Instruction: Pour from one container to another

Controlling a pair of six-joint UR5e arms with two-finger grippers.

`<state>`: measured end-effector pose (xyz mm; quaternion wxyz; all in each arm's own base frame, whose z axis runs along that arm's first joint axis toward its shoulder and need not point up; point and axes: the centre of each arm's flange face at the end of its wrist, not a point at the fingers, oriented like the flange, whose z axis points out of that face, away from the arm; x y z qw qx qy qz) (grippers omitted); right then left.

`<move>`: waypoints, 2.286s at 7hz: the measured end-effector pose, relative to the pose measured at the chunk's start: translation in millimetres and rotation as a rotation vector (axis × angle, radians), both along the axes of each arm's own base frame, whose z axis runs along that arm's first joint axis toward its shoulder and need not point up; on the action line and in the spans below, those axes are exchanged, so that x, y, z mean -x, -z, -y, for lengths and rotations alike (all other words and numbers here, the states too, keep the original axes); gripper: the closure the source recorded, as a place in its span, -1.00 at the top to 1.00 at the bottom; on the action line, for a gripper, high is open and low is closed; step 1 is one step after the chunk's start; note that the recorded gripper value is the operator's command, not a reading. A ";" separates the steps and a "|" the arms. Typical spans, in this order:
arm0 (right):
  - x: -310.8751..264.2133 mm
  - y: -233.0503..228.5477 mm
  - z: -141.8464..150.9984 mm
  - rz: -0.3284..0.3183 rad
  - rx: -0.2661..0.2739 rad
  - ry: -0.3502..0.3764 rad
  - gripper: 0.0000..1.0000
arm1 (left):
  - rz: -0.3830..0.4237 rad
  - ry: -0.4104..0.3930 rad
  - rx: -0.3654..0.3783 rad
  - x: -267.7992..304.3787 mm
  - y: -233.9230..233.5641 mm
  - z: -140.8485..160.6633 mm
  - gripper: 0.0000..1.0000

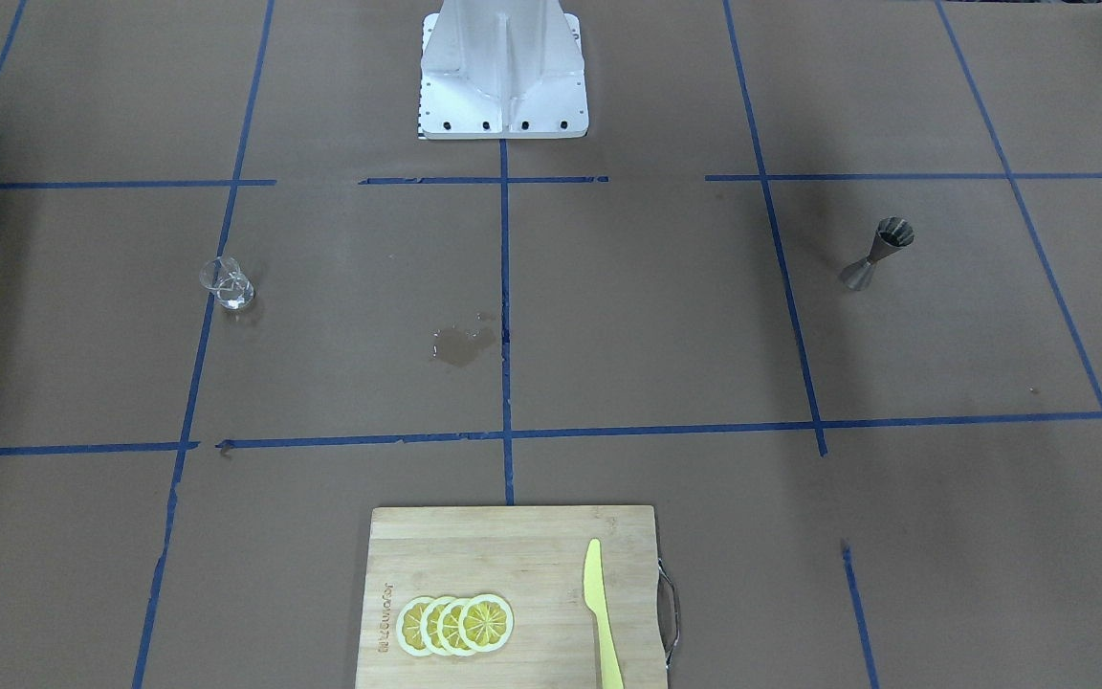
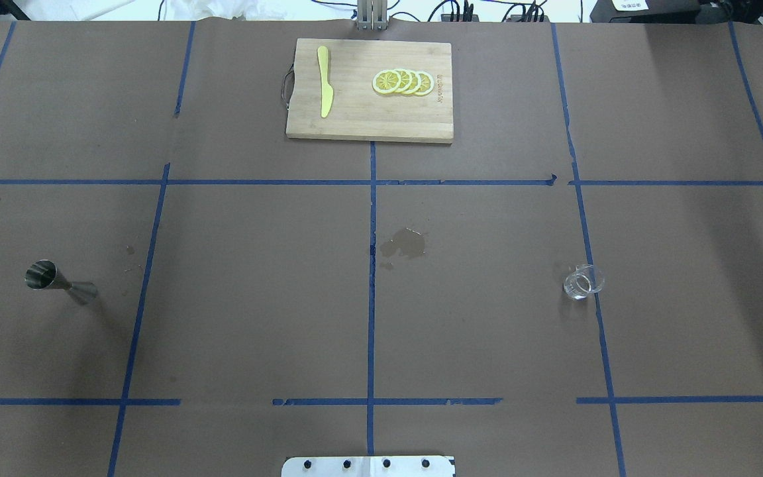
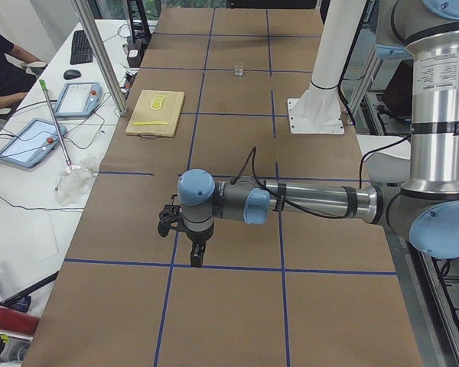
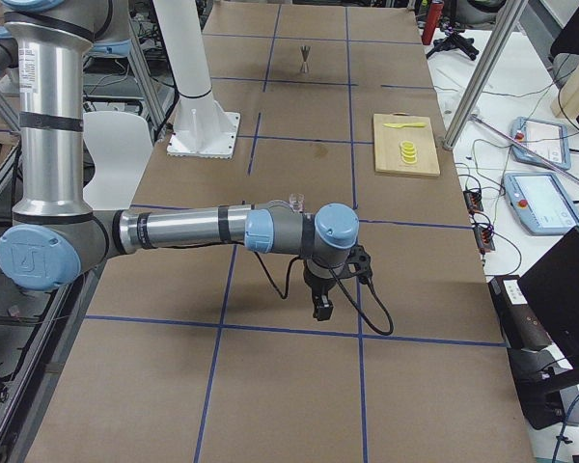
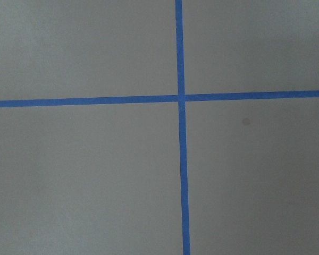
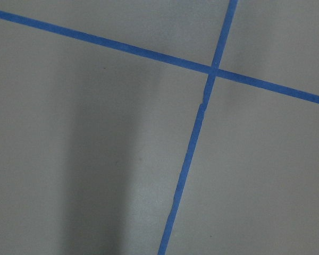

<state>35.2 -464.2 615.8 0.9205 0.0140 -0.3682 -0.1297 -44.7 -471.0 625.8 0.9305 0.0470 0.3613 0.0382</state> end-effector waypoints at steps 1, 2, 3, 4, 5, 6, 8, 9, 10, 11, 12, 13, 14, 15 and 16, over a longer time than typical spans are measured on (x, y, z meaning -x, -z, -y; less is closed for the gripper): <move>0.1 1.2 0.9 0.000 -0.002 0.000 1.00 | 0.003 -0.020 -0.011 -0.1 -2.2 -0.2 1.00; 0.4 1.4 1.3 0.001 -0.002 0.000 1.00 | 0.003 -0.028 -0.011 -0.2 -4.2 -0.8 1.00; 1.1 2.3 1.9 0.007 -0.003 0.000 1.00 | 0.003 -0.030 -0.007 -0.4 -7.1 -1.3 1.00; 2.1 3.4 2.4 0.019 -0.003 0.000 1.00 | 0.000 -0.031 -0.001 -0.6 -10.6 -2.0 1.00; 2.9 4.2 2.6 0.030 -0.003 0.001 1.00 | -0.003 -0.032 0.001 -0.8 -12.6 -2.4 1.00; 3.4 4.9 2.8 0.037 -0.004 0.001 1.00 | -0.005 -0.033 0.002 -0.9 -13.5 -2.6 1.00; 3.8 4.8 2.5 0.042 -0.005 0.001 1.00 | -0.006 -0.033 0.000 -1.0 -13.7 -2.6 1.00; 3.7 3.8 1.6 0.042 -0.003 0.000 1.00 | -0.006 -0.033 0.001 -1.0 -14.4 -2.6 1.00; 3.4 3.0 0.7 0.042 -0.002 0.000 1.00 | -0.006 -0.033 0.001 -1.0 -15.3 -2.7 1.00; 3.1 2.3 0.2 0.042 0.000 -0.002 1.00 | -0.006 -0.033 0.002 -1.0 -16.0 -2.7 1.00; 3.2 2.1 0.0 0.041 0.001 -0.002 1.00 | -0.006 -0.033 0.002 -1.0 -16.2 -2.7 1.00; 3.2 1.9 -0.2 0.040 0.001 -0.002 1.00 | -0.006 -0.033 0.003 -1.0 -16.4 -2.7 1.00; 3.1 1.9 -0.1 0.039 0.001 -0.002 1.00 | -0.006 -0.033 0.003 -1.0 -16.5 -2.8 1.00; 3.3 2.0 0.1 0.039 0.001 -0.002 1.00 | -0.006 -0.033 0.002 -1.0 -16.4 -2.7 1.00; 3.4 2.1 0.1 0.039 0.001 -0.002 1.00 | -0.007 -0.034 0.002 -1.1 -16.3 -2.7 1.00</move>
